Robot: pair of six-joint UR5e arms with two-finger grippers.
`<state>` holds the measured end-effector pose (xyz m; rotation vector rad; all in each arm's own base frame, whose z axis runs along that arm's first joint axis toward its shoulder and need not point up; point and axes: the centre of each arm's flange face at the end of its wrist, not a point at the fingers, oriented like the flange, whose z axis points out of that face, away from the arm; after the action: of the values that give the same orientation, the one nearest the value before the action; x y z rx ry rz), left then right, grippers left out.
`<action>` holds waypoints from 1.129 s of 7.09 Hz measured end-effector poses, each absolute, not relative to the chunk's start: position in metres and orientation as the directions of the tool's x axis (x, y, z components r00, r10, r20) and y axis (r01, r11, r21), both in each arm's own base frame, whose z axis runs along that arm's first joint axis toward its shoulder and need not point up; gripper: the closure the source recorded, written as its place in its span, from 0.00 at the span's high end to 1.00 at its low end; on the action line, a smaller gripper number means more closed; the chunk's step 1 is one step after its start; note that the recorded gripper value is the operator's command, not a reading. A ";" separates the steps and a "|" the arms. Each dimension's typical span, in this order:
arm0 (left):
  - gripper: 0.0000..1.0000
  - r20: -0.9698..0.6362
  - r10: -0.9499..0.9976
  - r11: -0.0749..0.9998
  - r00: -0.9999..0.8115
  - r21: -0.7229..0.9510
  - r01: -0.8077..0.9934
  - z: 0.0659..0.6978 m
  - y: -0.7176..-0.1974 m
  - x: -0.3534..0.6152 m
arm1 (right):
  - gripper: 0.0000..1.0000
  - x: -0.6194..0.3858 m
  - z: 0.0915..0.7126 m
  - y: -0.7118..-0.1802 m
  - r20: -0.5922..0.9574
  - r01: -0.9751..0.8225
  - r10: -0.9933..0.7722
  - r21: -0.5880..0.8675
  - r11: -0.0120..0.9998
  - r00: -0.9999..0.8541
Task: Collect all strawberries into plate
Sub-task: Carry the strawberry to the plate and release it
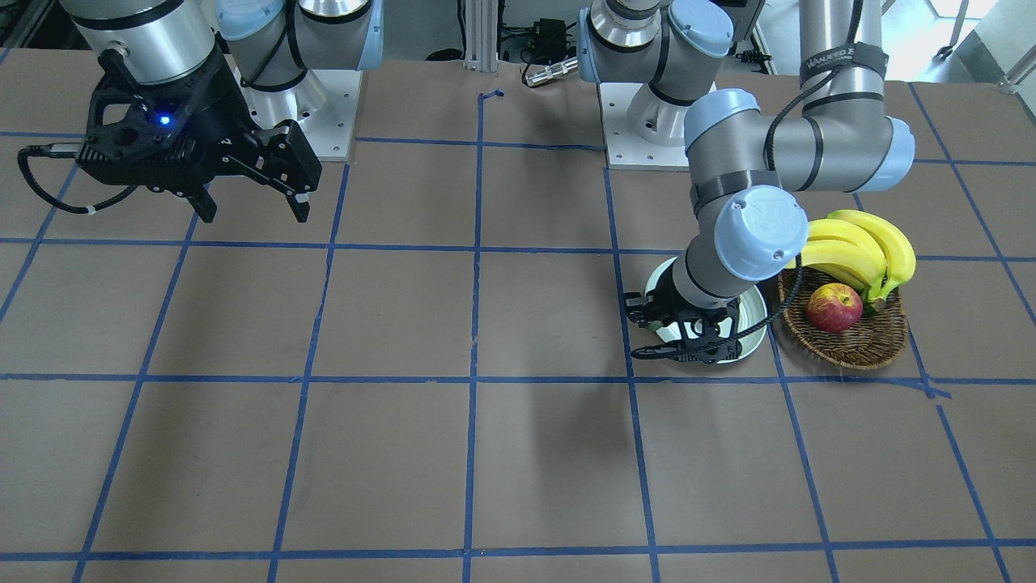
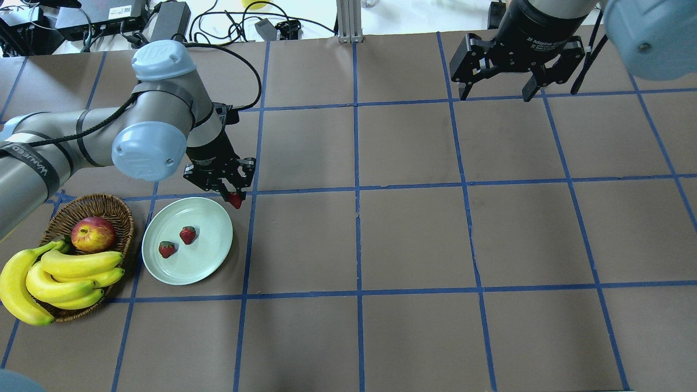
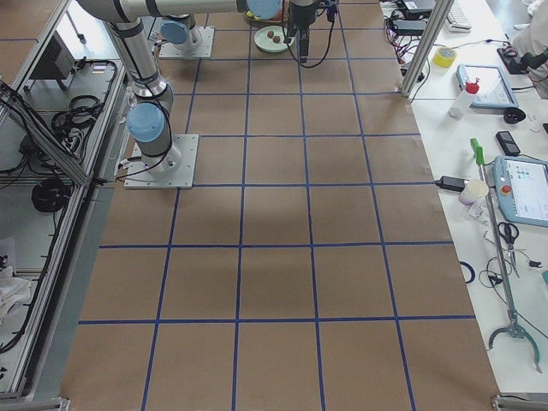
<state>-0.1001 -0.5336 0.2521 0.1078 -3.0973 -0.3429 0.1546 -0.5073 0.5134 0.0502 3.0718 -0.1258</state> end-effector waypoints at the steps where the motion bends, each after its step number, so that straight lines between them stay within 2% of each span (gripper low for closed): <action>1: 0.00 0.009 -0.079 0.966 -0.997 0.249 -0.074 0.238 -0.528 -0.074 | 1.00 0.155 0.513 -0.507 -0.068 0.035 0.030 -0.081 0.996 -0.997; 2: 0.00 0.000 -0.076 0.959 -0.997 0.272 -0.073 0.228 -0.523 -0.048 | 1.00 0.154 0.513 -0.507 -0.068 0.036 0.030 -0.081 0.996 -0.997; 3: 0.79 0.001 -0.068 0.955 -0.998 0.290 -0.065 0.221 -0.519 -0.031 | 1.00 0.154 0.513 -0.507 -0.068 0.036 0.030 -0.081 0.996 -0.997; 4: 1.00 0.004 -0.068 0.950 -0.998 0.306 -0.063 0.214 -0.516 -0.023 | 1.00 0.154 0.515 -0.507 -0.065 0.037 0.031 -0.083 0.996 -0.997; 6: 1.00 0.004 -0.070 0.950 -0.998 0.304 -0.066 0.214 -0.517 -0.018 | 1.00 0.152 0.519 -0.504 -0.040 0.036 0.033 -0.094 0.995 -0.999; 8: 1.00 -0.007 -0.078 0.965 -0.997 0.251 -0.078 0.241 -0.530 -0.015 | 1.00 0.151 0.521 -0.502 -0.015 0.034 0.032 -0.099 0.995 -0.999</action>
<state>-0.0150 -0.5305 0.2411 0.1233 -3.1110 -0.3969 0.1507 -0.5018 0.5215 0.0519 3.1235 -0.1549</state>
